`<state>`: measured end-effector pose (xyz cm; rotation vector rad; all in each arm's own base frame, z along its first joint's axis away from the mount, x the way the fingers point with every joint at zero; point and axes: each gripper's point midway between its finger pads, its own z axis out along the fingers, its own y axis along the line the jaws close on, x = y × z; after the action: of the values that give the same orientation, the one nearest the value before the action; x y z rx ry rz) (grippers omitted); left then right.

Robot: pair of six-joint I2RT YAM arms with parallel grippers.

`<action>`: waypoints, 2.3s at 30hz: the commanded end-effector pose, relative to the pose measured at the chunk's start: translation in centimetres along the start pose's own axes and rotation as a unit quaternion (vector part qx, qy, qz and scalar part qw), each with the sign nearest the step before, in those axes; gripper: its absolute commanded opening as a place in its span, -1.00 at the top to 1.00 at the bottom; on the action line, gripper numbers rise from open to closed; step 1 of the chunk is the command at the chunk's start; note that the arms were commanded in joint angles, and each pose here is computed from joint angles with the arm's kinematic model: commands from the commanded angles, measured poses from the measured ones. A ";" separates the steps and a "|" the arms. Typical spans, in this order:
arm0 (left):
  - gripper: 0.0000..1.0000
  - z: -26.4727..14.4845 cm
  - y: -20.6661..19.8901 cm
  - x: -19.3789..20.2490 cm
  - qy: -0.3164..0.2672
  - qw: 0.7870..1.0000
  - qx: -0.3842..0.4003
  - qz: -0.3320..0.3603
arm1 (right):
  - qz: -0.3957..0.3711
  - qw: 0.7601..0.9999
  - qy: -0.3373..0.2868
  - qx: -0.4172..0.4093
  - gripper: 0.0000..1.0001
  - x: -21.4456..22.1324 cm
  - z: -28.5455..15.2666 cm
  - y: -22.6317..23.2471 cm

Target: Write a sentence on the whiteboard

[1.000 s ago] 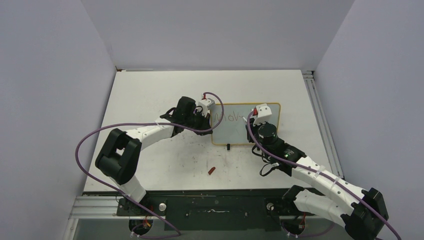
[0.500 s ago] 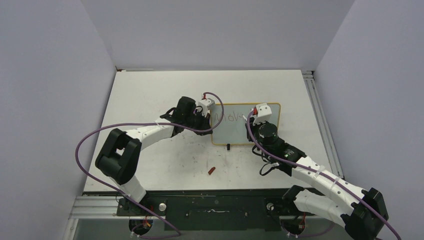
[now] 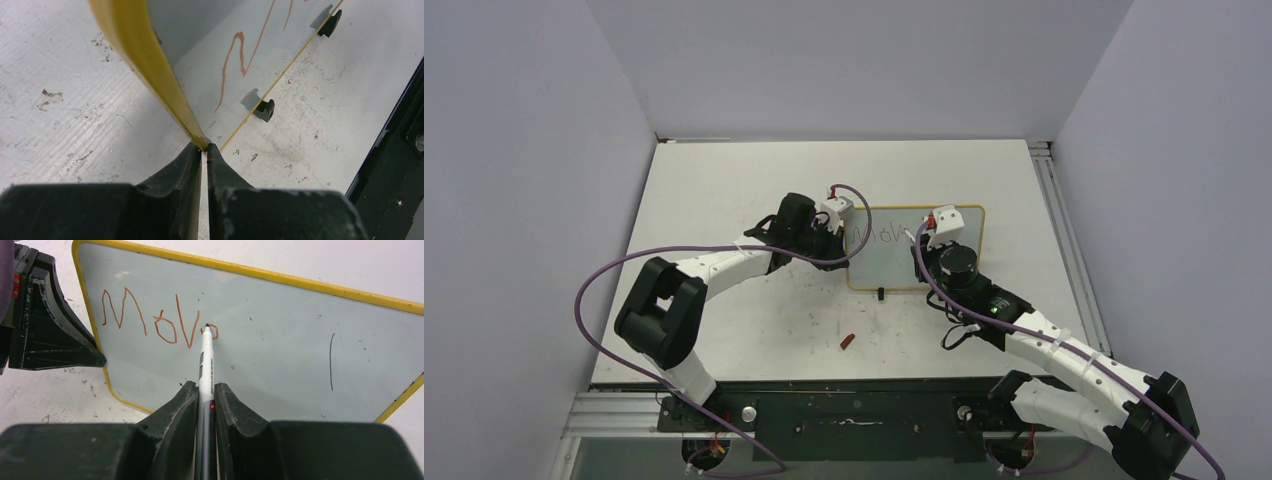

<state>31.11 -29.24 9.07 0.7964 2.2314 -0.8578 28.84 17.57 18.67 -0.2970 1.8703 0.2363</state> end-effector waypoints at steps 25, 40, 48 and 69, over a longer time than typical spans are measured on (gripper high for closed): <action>0.91 -0.5 -0.8 -1.8 -0.017 1.000 0.004 0.024 | 0.030 0.999 0.034 0.015 0.89 3.2 -0.3 -0.5; 0.91 -0.5 -0.7 -1.8 -0.016 1.000 0.003 0.024 | 0.035 0.998 0.018 0.054 0.89 2.5 -0.9 -2.1; 0.91 -0.5 -0.7 -1.8 -0.016 1.000 0.002 0.024 | 0.034 0.999 0.014 0.041 0.89 2.3 -0.9 -1.7; 0.91 -0.6 -0.2 -1.6 -0.004 1.000 -0.012 0.025 | 0.059 0.996 -0.067 0.027 0.89 -2.0 -4.2 -2.7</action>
<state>31.19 -29.11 9.31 0.8118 2.2405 -0.8359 25.95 14.52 21.29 -0.1639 1.7741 0.2902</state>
